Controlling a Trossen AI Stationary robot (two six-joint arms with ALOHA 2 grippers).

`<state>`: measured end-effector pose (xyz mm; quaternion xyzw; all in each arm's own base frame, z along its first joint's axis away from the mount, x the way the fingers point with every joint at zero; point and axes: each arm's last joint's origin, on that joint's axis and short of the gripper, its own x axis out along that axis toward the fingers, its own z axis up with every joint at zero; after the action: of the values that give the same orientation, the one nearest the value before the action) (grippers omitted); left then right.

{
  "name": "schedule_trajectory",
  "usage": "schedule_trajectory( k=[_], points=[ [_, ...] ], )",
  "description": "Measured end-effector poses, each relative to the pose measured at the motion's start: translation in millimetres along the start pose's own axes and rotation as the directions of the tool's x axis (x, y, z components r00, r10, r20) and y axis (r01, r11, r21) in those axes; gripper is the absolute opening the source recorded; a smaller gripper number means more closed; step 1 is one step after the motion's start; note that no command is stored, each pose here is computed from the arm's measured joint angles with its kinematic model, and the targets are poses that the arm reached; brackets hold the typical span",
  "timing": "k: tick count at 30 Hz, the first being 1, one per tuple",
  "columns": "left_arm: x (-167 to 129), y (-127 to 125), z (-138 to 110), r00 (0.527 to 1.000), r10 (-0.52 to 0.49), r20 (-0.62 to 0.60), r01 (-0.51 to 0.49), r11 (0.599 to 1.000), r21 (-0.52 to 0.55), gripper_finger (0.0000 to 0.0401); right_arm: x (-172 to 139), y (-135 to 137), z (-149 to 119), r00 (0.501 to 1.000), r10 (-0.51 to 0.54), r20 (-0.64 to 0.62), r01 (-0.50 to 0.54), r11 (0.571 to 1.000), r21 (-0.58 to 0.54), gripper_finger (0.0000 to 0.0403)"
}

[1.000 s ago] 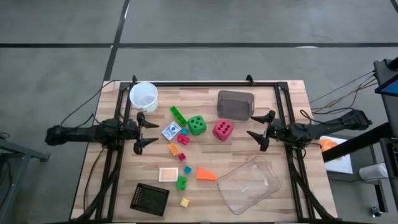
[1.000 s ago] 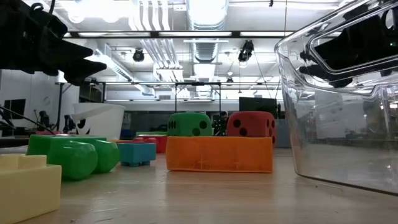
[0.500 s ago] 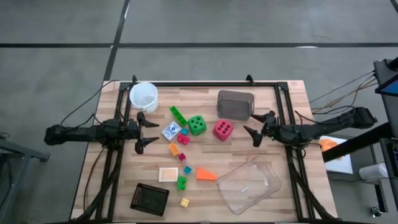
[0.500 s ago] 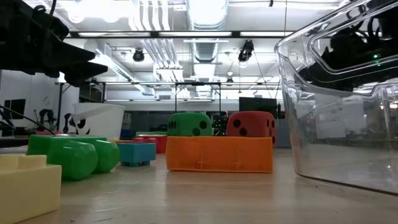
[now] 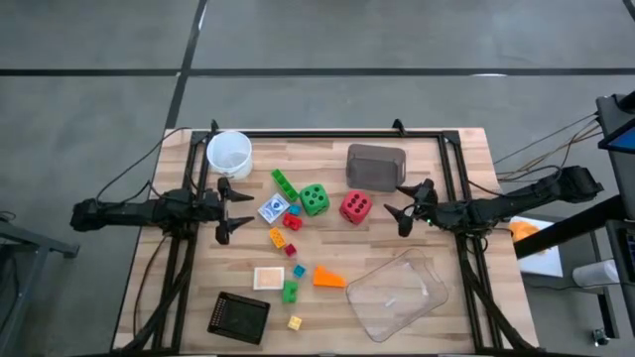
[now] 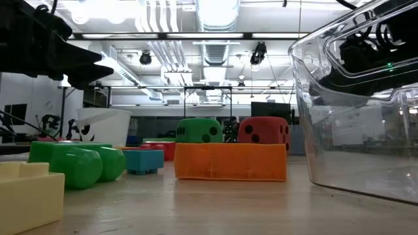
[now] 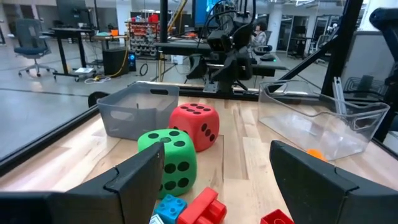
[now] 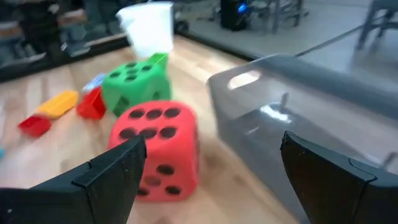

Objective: Pick & Place Toys
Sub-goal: Put the red die into the gray bin

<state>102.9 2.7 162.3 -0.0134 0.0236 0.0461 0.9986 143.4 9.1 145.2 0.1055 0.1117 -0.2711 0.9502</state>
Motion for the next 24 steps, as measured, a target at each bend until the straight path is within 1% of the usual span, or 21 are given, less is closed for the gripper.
schedule_trajectory(
  k=[3, 7, 10, 12, 15, 19, 22, 24],
  points=[
    [0, 0, -1, 1.0, 0.0, -0.01, 0.0, 1.0, 0.007, 0.0291, 3, 2, -3, 0.999, 0.022, -0.039, -0.024, 0.999, -0.043, 0.0364],
    [0, 0, -1, 1.0, 0.0, -0.01, 0.0, 1.0, 0.007, 0.0291, 8, 11, -1, 0.985, 0.13, -0.114, -0.136, 0.989, -0.049, 0.0364],
    [0, 0, -1, 1.0, 0.0, -0.01, 0.0, 1.0, 0.008, 0.0291, 16, 20, 7, 0.978, 0.143, -0.155, -0.155, 0.986, -0.066, 0.0364],
    [0, 0, -1, 1.0, 0.003, -0.009, -0.003, 1.0, 0.021, 0.0291, 23, 28, 14, 0.968, 0.142, -0.208, -0.165, 0.982, -0.095, 0.0364],
    [0, 0, 0, 1.0, 0.007, -0.007, -0.007, 0.999, 0.032, 0.0291, 37, 41, 28, 0.941, 0.098, -0.325, -0.153, 0.977, -0.15, 0.0364],
    [0, 0, 2, 1.0, 0.008, 0.001, -0.008, 0.999, 0.032, 0.0291, 53, 63, 51, 0.874, 0.009, -0.485, -0.148, 0.957, -0.248, 0.0364],
    [0, 0, 3, 1.0, 0.007, 0.005, -0.007, 0.999, 0.032, 0.0291, 64, 78, 69, 0.827, -0.046, -0.561, -0.15, 0.943, -0.298, 0.0364],
    [-1, 0, 4, 1.0, 0.007, 0.007, -0.008, 0.999, 0.032, 0.0291, 69, 87, 78, 0.799, -0.063, -0.598, -0.16, 0.936, -0.313, 0.0364]
  ],
)
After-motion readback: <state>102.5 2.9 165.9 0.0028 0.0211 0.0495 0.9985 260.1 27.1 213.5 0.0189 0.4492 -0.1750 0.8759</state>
